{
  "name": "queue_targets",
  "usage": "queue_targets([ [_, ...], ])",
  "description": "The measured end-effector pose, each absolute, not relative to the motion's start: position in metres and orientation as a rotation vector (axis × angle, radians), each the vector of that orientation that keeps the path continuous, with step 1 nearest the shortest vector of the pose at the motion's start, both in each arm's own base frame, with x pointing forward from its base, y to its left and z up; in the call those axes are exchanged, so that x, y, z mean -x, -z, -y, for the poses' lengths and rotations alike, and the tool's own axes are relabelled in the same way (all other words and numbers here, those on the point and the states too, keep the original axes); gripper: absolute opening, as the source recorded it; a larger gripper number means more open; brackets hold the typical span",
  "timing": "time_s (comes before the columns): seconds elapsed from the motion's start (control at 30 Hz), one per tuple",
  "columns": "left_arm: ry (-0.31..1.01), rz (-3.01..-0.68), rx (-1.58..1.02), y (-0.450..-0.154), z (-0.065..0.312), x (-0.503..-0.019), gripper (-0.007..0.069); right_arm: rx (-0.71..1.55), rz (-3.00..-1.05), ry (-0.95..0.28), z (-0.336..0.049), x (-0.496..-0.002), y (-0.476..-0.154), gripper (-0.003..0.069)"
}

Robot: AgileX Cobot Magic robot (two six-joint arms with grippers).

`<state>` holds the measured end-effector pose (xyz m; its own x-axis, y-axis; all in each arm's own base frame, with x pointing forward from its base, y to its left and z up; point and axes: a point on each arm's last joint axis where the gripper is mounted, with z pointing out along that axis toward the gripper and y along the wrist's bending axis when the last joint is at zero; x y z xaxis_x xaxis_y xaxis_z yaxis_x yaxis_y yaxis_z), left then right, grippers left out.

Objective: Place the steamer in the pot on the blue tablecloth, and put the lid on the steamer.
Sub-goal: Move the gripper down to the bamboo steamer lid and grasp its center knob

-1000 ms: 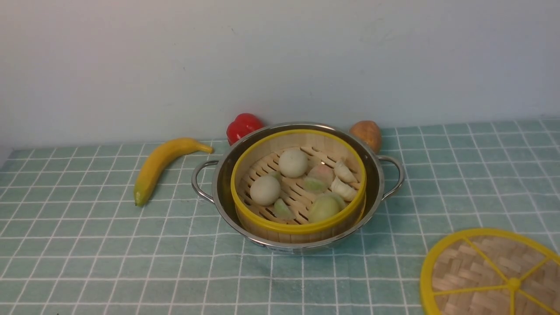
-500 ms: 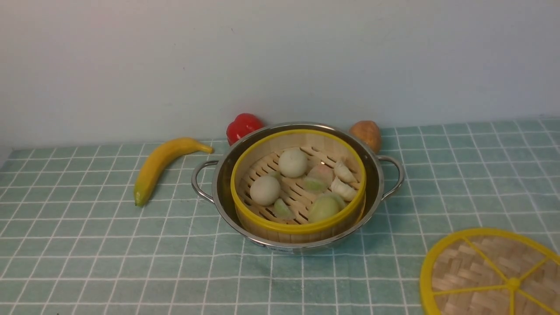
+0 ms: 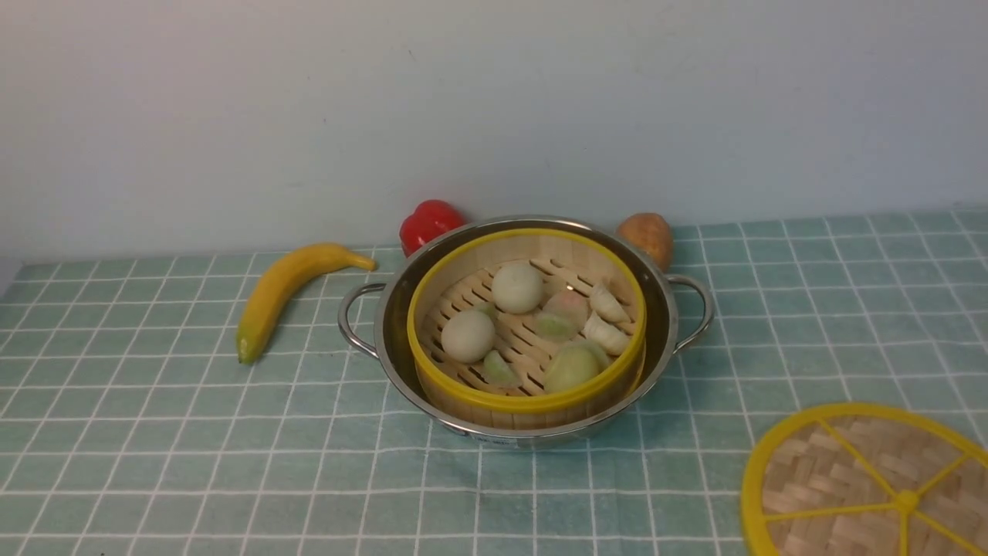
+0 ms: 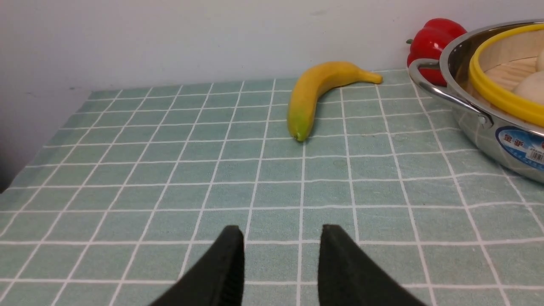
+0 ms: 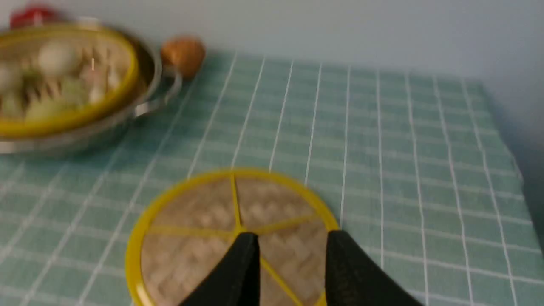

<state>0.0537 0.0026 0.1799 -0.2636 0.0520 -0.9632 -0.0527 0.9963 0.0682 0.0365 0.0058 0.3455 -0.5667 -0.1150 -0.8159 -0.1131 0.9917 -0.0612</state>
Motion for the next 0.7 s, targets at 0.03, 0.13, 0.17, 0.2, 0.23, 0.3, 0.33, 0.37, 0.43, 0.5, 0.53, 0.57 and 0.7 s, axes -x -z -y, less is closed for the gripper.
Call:
queue_targets([
  [0.03, -0.100, -1.834, 0.001, -0.180, -0.003, -0.054, 0.0243, 0.210, -2.212, -0.007, -0.008, -0.043, -0.347, 0.0242],
  [0.13, -0.100, -1.834, 0.001, -0.180, -0.003, -0.054, 0.0243, 0.266, -2.265, -0.065, -0.012, -0.058, -0.349, 0.0242],
  [0.17, -0.100, -1.834, 0.001, -0.180, -0.003, -0.054, 0.0243, 0.277, -2.295, -0.094, -0.014, -0.066, -0.348, 0.0242],
  [0.2, -0.100, -1.834, 0.001, -0.180, -0.003, -0.054, 0.0243, 0.285, -2.319, -0.114, -0.015, -0.071, -0.347, 0.0242],
  [0.23, -0.100, -1.834, 0.001, -0.180, -0.003, -0.054, 0.0243, 0.287, -2.365, -0.145, -0.017, -0.082, -0.343, 0.0242],
  [0.3, -0.100, -1.834, 0.001, -0.180, -0.003, -0.054, 0.0243, 0.290, -2.418, -0.172, -0.018, -0.094, -0.339, 0.0242],
  [0.33, -0.100, -1.834, 0.001, -0.180, -0.003, -0.054, 0.0243, 0.290, -2.481, -0.192, -0.019, -0.108, -0.333, 0.0242],
  [0.37, -0.100, -1.834, 0.001, -0.180, -0.003, -0.054, 0.0243, 0.291, -2.538, -0.201, -0.019, -0.120, -0.326, 0.0242],
  [0.43, -0.100, -1.834, 0.001, -0.180, -0.003, -0.054, 0.0243, 0.292, -2.671, -0.186, -0.016, -0.149, -0.307, 0.0242],
  [0.5, -0.100, -1.834, 0.001, -0.180, -0.003, -0.054, 0.0243, 0.294, -2.744, -0.167, -0.014, -0.168, -0.292, 0.0242],
  [0.53, -0.100, -1.834, 0.001, -0.180, -0.003, -0.054, 0.0243, 0.294, -2.779, -0.158, -0.013, -0.181, -0.283, 0.0242],
  [0.57, -0.100, -1.834, 0.001, -0.180, -0.003, -0.054, 0.0243, 0.289, -2.803, -0.157, -0.012, -0.189, -0.275, 0.0242],
  [0.7, -0.100, -1.834, 0.001, -0.180, -0.003, -0.054, 0.0243, 0.240, -2.835, -0.193, -0.014, -0.221, -0.247, 0.0242],
])
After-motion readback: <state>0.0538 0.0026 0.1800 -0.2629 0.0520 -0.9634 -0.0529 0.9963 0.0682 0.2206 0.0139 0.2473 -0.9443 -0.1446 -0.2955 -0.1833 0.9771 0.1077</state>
